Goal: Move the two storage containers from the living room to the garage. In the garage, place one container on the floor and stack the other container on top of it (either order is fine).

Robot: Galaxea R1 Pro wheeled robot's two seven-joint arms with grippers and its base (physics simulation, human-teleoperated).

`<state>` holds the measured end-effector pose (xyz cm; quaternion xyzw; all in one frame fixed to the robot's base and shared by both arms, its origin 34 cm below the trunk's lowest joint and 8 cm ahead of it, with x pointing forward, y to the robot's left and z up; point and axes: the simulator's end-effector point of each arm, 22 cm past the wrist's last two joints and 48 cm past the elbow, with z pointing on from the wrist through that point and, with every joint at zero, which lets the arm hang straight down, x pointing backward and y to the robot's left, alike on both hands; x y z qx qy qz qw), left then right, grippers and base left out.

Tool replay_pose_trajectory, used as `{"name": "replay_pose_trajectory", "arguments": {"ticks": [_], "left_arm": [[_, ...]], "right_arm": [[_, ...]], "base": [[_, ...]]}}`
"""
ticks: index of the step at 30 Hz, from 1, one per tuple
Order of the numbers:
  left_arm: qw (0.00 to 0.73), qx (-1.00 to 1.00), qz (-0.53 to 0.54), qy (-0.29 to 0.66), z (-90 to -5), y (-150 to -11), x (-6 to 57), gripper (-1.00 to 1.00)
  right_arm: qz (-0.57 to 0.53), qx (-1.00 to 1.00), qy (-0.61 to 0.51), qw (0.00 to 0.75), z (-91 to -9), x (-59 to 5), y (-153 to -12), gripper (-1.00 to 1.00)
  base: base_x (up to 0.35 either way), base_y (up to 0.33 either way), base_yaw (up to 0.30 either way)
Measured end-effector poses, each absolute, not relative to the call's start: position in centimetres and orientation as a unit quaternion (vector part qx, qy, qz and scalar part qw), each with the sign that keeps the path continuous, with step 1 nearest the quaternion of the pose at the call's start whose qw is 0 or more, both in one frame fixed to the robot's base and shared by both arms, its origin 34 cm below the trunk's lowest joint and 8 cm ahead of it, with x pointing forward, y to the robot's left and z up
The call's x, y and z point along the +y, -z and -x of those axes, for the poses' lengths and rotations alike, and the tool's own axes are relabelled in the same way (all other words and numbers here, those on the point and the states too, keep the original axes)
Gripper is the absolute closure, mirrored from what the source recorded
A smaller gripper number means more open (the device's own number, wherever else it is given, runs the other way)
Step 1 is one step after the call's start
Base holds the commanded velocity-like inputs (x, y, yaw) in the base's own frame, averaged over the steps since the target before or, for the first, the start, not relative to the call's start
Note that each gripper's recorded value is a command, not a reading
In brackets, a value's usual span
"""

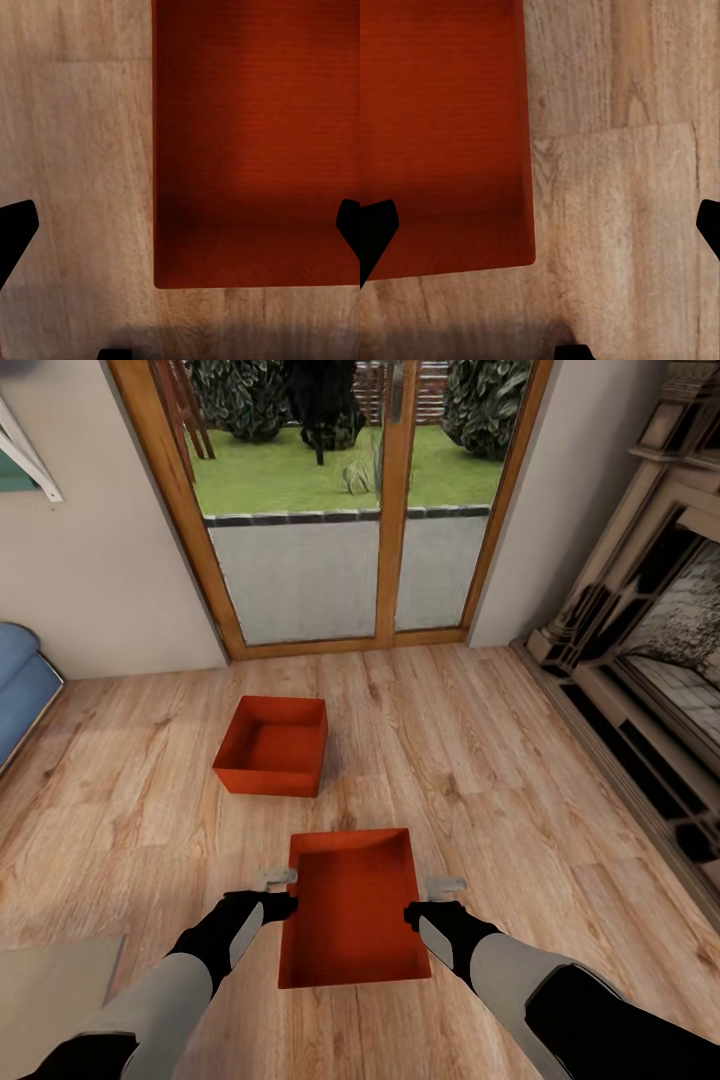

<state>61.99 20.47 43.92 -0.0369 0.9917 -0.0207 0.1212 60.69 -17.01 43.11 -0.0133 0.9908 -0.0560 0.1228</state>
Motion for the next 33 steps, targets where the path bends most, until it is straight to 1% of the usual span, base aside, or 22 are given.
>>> {"name": "replay_pose_trajectory", "arguments": {"ticks": [11, 33], "left_arm": [[0.121, 0.992, 0.037, 0.022, -61.8, -42.0, 20.3, -1.0], [0.121, 0.992, 0.037, 0.021, -61.4, -38.3, 20.4, -1.0]], "right_arm": [[0.017, 0.99, 0.057, 0.125, -60.7, -17.0, -41.2, -1.0], [0.051, 0.984, 0.06, 0.16, -62.2, -16.6, -38.2, -1.0]], "base": [[0.0, 0.0, 0.0], [0.0, 0.0, 0.0]]}}
